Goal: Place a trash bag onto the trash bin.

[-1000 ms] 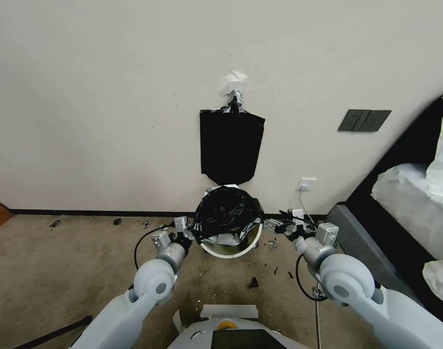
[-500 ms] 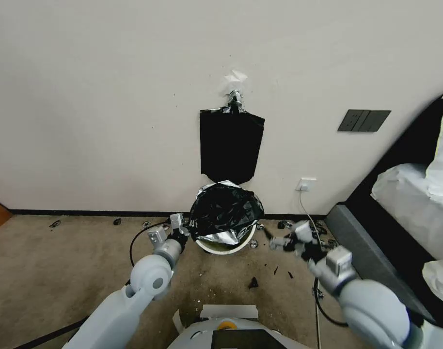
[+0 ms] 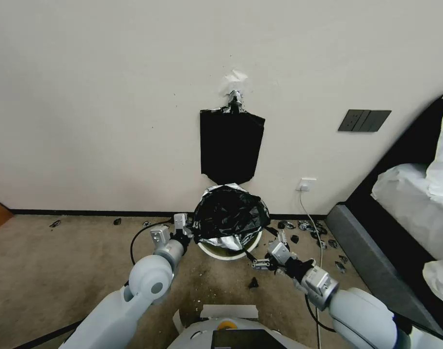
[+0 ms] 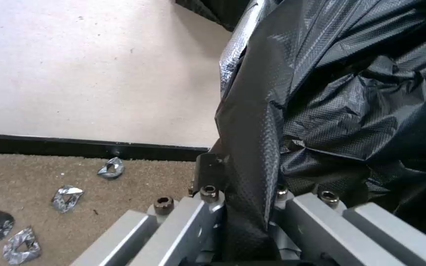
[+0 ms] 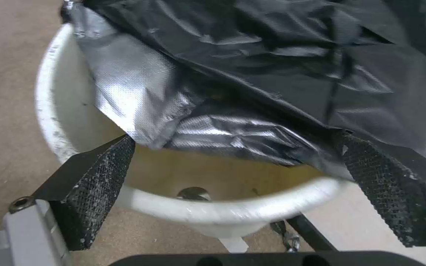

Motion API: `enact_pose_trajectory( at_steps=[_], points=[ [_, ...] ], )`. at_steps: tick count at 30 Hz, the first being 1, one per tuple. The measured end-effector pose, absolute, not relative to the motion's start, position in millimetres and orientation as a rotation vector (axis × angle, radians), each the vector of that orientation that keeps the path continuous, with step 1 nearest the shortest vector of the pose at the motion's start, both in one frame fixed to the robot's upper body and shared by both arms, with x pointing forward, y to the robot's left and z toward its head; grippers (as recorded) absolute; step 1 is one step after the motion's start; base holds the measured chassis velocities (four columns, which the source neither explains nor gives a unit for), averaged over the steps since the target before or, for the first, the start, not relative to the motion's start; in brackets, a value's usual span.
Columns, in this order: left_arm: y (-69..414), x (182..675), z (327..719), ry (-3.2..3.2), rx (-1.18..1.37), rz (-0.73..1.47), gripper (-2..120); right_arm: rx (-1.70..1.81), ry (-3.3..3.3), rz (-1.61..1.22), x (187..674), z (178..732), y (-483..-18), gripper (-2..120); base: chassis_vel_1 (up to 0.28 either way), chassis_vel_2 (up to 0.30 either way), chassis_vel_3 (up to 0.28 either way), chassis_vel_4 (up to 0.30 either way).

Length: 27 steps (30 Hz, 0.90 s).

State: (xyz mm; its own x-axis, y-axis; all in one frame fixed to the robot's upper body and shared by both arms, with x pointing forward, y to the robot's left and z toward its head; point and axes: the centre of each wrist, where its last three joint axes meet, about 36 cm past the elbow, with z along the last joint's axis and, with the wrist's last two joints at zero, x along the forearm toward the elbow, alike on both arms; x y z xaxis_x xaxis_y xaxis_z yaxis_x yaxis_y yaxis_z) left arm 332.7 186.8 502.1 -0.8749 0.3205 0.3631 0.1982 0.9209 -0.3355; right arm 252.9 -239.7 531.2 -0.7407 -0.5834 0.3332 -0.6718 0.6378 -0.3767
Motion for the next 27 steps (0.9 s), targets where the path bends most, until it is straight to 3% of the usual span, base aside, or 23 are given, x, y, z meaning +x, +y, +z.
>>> enact_pose_trajectory(
  at_steps=[5, 7, 11, 15, 17, 18, 27],
  points=[
    [182.4, 333.3, 502.5, -2.653, -0.396, 0.410, 1, 1.074, -2.657, 0.784, 263.2, 539.2, -240.2, 96, 0.000, 0.000, 0.000, 0.000],
    [181.3, 333.7, 501.9, -2.648, -0.395, 0.417, 1, 1.079, -2.662, 0.797, 265.6, 538.2, -241.7, 85, 0.000, 0.000, 0.000, 0.000],
    [181.2, 333.7, 501.8, -2.640, -0.393, 0.423, 1, 1.084, -2.668, 0.822, 266.3, 535.9, -242.7, 77, 0.000, 0.000, 0.000, 0.000],
    [182.1, 334.5, 504.6, -2.615, -0.388, 0.439, 1, 1.111, -2.661, 0.905, 265.3, 529.6, -244.8, 56, 0.000, 0.000, 0.000, 0.000],
    [182.2, 334.4, 505.0, -2.615, -0.389, 0.439, 1, 1.113, -2.658, 0.917, 265.6, 528.9, -245.2, 55, 0.000, 0.000, 0.000, 0.000],
    [182.2, 333.7, 506.3, -2.614, -0.394, 0.442, 1, 1.117, -2.652, 0.964, 267.2, 526.1, -247.2, 46, 0.000, 0.000, 0.000, 0.000],
    [181.5, 326.2, 509.5, -2.607, -0.417, 0.446, 1, 1.098, -2.649, 1.047, 271.6, 523.2, -251.4, 17, 0.000, 0.000, 0.000, 0.000]
  ],
)
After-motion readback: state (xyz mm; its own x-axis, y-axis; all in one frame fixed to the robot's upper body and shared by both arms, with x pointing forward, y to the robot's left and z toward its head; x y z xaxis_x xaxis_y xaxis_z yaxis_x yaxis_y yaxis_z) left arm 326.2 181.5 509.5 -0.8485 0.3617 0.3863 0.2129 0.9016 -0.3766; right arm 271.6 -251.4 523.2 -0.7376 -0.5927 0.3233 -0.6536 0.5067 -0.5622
